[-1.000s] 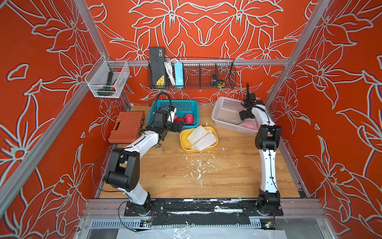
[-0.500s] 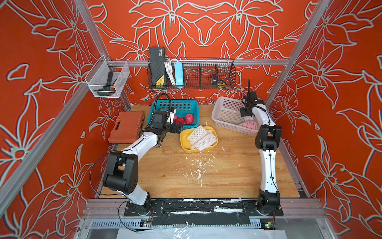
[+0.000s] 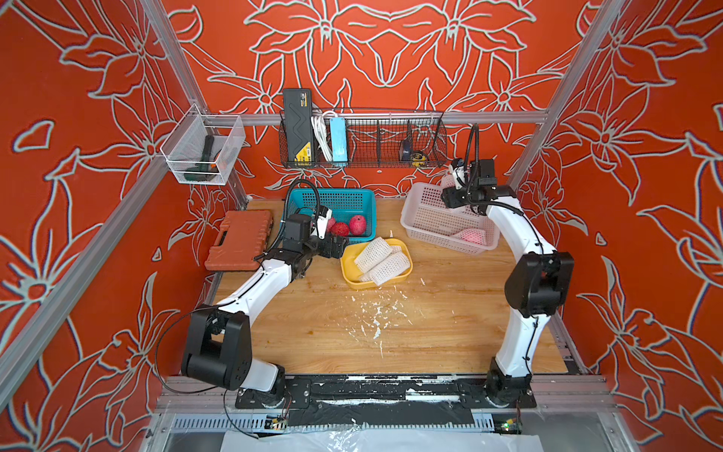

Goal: Remove foam nets from apples
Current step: Pick up the apple from the basket, then place the apple at the center of the board, then remove the foam net from the apple.

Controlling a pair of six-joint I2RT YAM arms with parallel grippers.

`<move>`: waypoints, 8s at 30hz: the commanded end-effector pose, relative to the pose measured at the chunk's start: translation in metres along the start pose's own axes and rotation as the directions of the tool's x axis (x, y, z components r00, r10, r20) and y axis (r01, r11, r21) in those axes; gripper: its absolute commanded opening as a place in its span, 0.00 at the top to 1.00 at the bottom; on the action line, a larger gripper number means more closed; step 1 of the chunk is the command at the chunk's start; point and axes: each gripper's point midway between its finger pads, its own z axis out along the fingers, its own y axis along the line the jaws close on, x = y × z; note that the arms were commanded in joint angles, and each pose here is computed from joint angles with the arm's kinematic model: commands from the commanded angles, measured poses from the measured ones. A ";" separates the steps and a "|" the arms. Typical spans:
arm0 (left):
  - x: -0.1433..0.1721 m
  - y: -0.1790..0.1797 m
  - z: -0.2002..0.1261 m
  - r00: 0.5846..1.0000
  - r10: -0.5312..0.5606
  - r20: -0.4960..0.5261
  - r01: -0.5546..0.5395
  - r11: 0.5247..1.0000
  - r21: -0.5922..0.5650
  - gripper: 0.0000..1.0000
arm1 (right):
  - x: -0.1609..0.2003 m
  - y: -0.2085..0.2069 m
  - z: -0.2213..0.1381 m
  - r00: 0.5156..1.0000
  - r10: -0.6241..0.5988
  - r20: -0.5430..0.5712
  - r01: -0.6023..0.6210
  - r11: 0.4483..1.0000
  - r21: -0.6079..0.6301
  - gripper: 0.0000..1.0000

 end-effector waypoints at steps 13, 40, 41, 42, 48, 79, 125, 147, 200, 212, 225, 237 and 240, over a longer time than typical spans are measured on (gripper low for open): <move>0.011 -0.041 -0.067 0.998 -0.046 0.044 0.042 0.995 0.096 0.02 | 0.116 0.211 -0.148 0.870 -0.286 0.402 0.468 0.737 -0.487 0.41; 0.084 -0.044 -0.074 0.997 -0.051 -0.053 0.057 0.991 0.118 0.05 | 0.285 0.317 -0.115 0.504 -0.739 0.448 0.755 0.126 -0.643 0.35; 0.084 -0.043 -0.074 0.998 -0.045 -0.050 0.050 0.992 0.116 0.05 | 0.285 0.317 -0.111 0.489 -0.752 0.441 0.761 0.121 -0.637 0.35; 0.083 -0.042 -0.074 0.998 -0.037 -0.048 0.042 0.993 0.113 0.05 | 0.287 0.316 -0.105 0.475 -0.771 0.424 0.763 0.121 -0.635 0.34; 0.092 -0.039 -0.065 0.997 0.003 -0.081 0.006 0.994 0.109 0.06 | 0.287 0.310 -0.077 0.421 -0.840 0.343 0.763 0.123 -0.635 0.28; 0.146 -0.170 -0.068 0.839 0.522 -0.150 -0.398 0.779 0.485 0.04 | 0.168 0.155 -0.144 0.828 -0.520 0.207 0.548 0.829 -0.109 0.02; 0.192 -0.242 0.060 0.449 0.822 -0.351 -0.642 0.570 0.513 0.11 | 0.158 0.035 -0.144 0.991 -0.089 0.099 0.067 0.978 0.199 0.02; 0.194 -0.243 0.073 0.458 0.811 -0.365 -0.651 0.585 0.483 0.57 | 0.163 0.032 -0.144 0.992 -0.089 0.094 0.066 0.973 0.221 0.02; 0.118 -0.203 -0.021 0.853 0.408 0.325 -0.522 0.688 0.504 0.99 | 0.192 0.258 -0.129 0.857 -0.302 0.417 0.515 0.506 -0.693 0.24; 0.133 -0.194 -0.029 0.846 0.399 0.354 -0.532 0.686 0.497 0.99 | 0.205 0.286 -0.115 0.850 -0.333 0.408 0.517 0.377 -0.769 0.41; 0.137 -0.185 -0.031 0.854 0.379 0.356 -0.515 0.709 0.482 0.97 | 0.211 0.314 -0.110 0.832 -0.348 0.433 0.535 0.290 -0.794 0.52; 0.137 -0.180 -0.029 0.864 0.367 0.344 -0.497 0.726 0.475 0.86 | 0.216 0.328 -0.104 0.826 -0.364 0.431 0.531 0.245 -0.811 0.60; 0.137 -0.179 -0.029 0.864 0.366 0.345 -0.496 0.730 0.470 0.84 | 0.217 0.332 -0.103 0.825 -0.373 0.425 0.525 0.224 -0.821 0.67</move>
